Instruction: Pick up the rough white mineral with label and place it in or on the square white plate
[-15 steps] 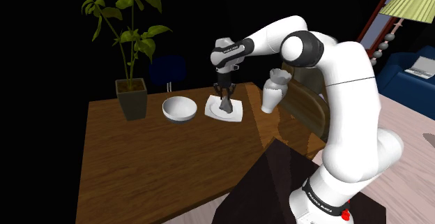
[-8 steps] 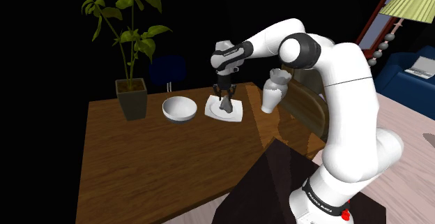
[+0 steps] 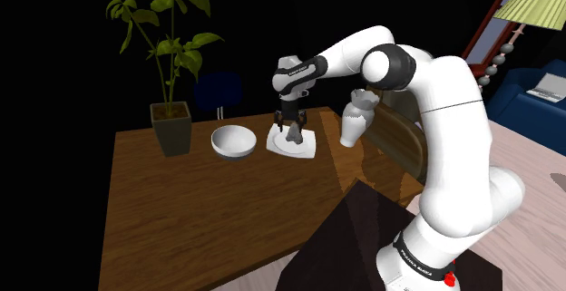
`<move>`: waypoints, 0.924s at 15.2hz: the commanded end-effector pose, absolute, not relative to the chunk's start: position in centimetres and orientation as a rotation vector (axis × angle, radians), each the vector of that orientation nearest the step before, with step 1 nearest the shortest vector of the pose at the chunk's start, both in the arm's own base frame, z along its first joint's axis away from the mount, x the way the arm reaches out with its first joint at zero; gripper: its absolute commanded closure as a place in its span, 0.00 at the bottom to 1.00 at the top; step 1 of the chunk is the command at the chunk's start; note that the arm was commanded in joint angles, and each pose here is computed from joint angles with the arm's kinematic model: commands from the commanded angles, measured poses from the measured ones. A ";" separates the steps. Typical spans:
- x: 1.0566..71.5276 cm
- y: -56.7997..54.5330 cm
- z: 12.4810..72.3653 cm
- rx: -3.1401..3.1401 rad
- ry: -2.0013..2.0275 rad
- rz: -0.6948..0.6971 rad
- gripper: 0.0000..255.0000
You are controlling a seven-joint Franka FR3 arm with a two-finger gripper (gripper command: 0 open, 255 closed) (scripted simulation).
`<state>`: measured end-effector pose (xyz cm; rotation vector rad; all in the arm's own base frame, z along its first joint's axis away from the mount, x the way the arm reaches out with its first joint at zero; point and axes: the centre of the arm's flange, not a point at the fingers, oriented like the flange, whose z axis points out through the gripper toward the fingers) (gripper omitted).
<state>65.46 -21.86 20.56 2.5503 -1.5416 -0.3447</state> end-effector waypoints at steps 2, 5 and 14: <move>65.3 -22.2 20.6 2.550 -1.541 -0.346 0.00; 66.4 -22.2 24.4 2.550 -1.541 -0.346 0.00; 66.6 -22.2 25.4 2.550 -1.541 -0.346 0.00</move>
